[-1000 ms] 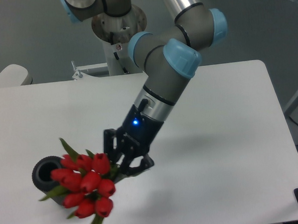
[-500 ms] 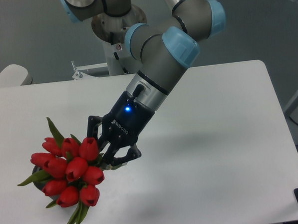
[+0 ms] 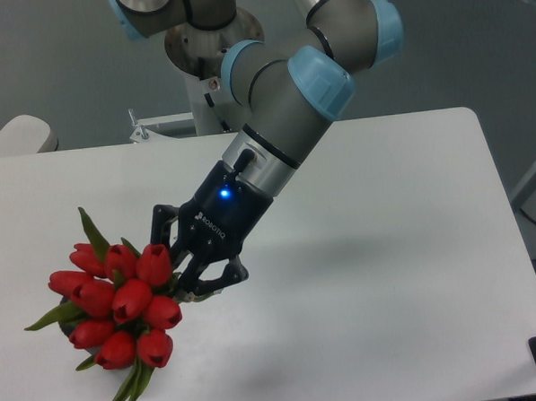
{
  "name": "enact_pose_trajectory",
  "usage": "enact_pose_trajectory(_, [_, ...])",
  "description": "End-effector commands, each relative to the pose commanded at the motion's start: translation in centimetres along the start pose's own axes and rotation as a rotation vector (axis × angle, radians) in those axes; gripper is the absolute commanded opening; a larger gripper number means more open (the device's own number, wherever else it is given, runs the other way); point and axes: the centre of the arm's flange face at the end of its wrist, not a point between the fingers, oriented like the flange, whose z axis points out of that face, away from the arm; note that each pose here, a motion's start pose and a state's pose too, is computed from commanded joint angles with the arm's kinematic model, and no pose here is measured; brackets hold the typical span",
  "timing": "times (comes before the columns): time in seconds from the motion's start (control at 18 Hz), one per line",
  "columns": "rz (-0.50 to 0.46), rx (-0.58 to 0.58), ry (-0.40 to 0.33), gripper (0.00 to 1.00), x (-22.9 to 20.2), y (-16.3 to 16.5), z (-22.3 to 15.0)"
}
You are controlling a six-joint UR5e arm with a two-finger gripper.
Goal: Pick up the flowers from the table
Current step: 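Hold the tulip bundle raised above the black vase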
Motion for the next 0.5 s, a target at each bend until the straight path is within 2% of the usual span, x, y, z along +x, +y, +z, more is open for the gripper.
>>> enact_pose_trajectory(0.5, [-0.005,0.000,-0.001,0.25,-0.06,0.10,-0.04])
